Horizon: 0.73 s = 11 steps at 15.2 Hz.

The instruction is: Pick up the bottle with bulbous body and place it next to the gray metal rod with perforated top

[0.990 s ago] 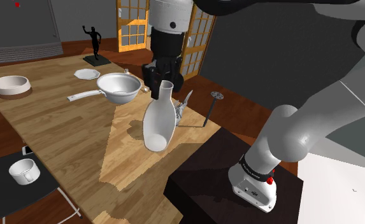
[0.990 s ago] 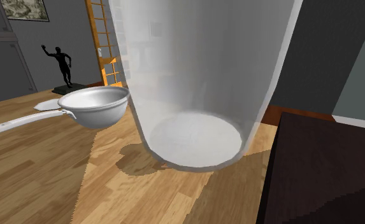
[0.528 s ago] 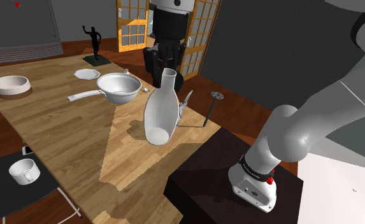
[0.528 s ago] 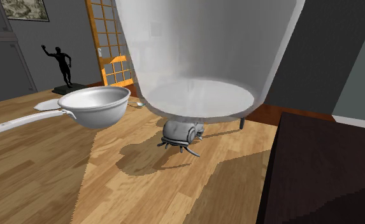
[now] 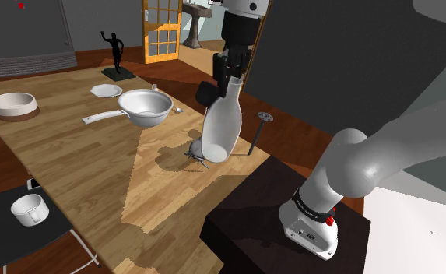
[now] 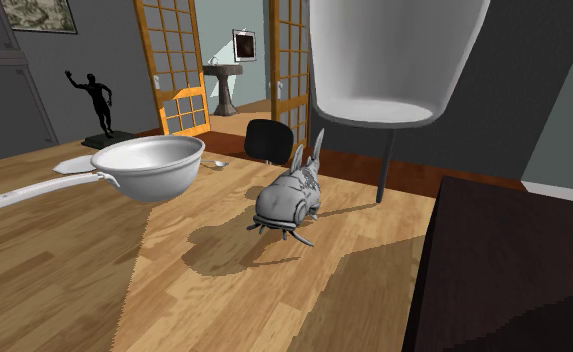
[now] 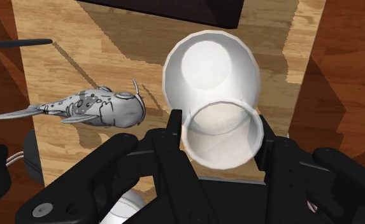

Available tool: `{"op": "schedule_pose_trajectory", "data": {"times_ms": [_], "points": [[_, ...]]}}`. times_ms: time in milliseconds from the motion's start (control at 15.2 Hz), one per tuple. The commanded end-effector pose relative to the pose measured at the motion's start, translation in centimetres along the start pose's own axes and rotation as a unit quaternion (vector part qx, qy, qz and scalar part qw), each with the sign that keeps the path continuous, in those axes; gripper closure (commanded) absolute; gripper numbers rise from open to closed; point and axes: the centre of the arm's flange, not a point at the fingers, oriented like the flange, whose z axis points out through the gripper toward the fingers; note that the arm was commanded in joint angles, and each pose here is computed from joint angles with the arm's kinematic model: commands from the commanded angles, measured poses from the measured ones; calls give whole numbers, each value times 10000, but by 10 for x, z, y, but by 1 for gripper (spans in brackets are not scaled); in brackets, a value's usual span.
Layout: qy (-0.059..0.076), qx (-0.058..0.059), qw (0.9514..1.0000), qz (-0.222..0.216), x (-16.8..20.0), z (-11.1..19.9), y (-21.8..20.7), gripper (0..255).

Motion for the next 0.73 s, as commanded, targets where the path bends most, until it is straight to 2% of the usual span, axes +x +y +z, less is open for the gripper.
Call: {"op": "schedule_pose_trajectory", "data": {"times_ms": [0,660], "points": [[0,5,10000,-8,-8,0,25,255],[0,5,10000,-8,-39,2,154,255]]}}
